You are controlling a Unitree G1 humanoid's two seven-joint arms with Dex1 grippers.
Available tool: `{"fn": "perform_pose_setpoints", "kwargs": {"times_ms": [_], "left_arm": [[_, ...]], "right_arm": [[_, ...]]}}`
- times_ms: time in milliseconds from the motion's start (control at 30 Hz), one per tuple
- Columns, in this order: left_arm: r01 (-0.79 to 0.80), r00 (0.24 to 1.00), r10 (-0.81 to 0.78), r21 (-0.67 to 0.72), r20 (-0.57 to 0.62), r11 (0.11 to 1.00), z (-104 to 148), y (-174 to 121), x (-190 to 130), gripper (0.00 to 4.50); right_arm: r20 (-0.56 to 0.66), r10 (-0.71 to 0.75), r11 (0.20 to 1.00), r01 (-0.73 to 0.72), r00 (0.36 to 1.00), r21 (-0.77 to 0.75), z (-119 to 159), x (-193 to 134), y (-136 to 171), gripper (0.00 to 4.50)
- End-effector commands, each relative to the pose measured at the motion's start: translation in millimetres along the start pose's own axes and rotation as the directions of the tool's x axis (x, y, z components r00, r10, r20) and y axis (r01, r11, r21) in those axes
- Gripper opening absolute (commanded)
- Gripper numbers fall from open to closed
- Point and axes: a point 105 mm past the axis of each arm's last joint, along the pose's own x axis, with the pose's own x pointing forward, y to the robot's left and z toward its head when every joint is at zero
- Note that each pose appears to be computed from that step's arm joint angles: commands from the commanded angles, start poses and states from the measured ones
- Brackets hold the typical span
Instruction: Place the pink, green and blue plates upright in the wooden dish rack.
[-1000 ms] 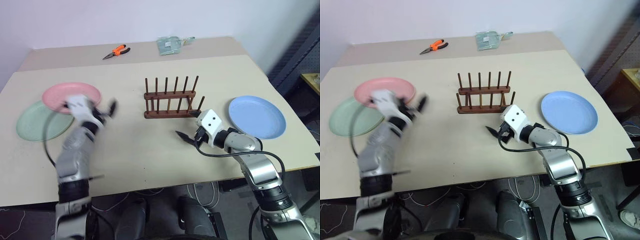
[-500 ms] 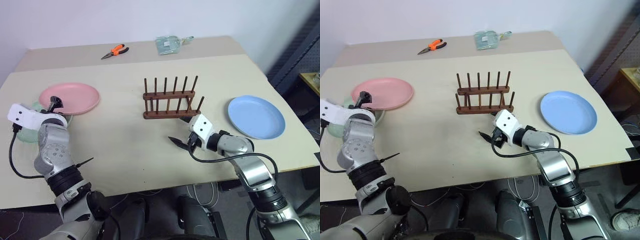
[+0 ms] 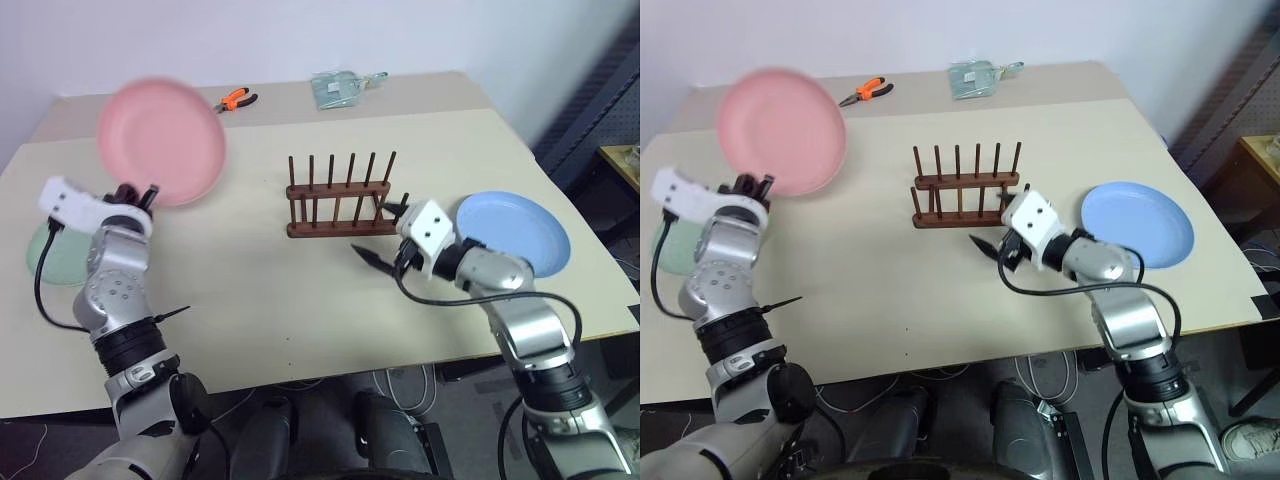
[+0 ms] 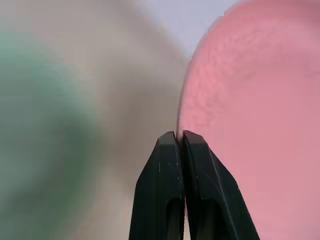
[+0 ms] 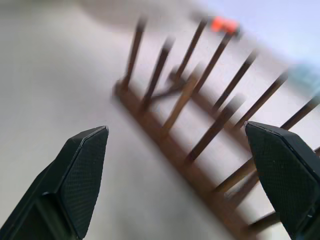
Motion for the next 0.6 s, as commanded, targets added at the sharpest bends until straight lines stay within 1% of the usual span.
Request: {"fn": "perform_pose_setpoints", "kwargs": {"times_ms": [33,100,167,233,300,367,467,500,567,600], "left_arm": [[0.275,0.959,-0.280,0.094,0.042,0.957,2,-76,-14,0.00],[0.399,0.914,-0.405,0.138,0.018,0.907,-11,-115,-26,0.00],[0.465,0.883,-0.469,0.150,-0.006,0.873,-22,-140,-36,0.00],[0.492,0.869,-0.495,0.127,-0.013,0.861,-29,-153,-41,0.00],[0.537,0.843,-0.537,0.137,-0.035,0.833,-37,-165,-47,0.00],[0.563,0.826,-0.561,0.135,-0.052,0.816,-42,-172,-52,0.00],[0.565,0.825,-0.561,0.121,-0.068,0.816,-47,-174,-53,0.00],[0.567,0.824,-0.562,0.117,-0.073,0.815,-48,-174,-54,0.00],[0.563,0.826,-0.557,0.108,-0.083,0.819,-50,-172,-54,0.00],[0.561,0.828,-0.554,0.102,-0.088,0.822,-50,-170,-54,0.00]], "right_arm": [[0.113,-0.012,0.985,0.031,0.994,-0.172,43,6,-8,4.45],[0.124,0.020,0.948,0.020,0.992,-0.317,55,15,-5,4.45],[0.116,0.074,0.897,-0.015,0.990,-0.441,61,23,3,4.45],[0.094,0.105,0.842,-0.038,0.990,-0.538,61,29,8,4.45],[0.051,0.032,0.759,0.009,0.998,-0.651,53,38,-3,4.45],[0.015,-0.012,0.673,0.019,1.000,-0.739,42,42,-10,4.45],[-0.020,-0.057,0.633,0.021,0.998,-0.774,28,43,-18,4.45],[-0.020,-0.073,0.627,0.030,0.997,-0.778,26,43,-20,3.93],[-0.025,-0.095,0.605,0.038,0.995,-0.796,23,42,-22,3.18],[-0.027,-0.100,0.597,0.039,0.995,-0.801,21,41,-23,2.61]]}}
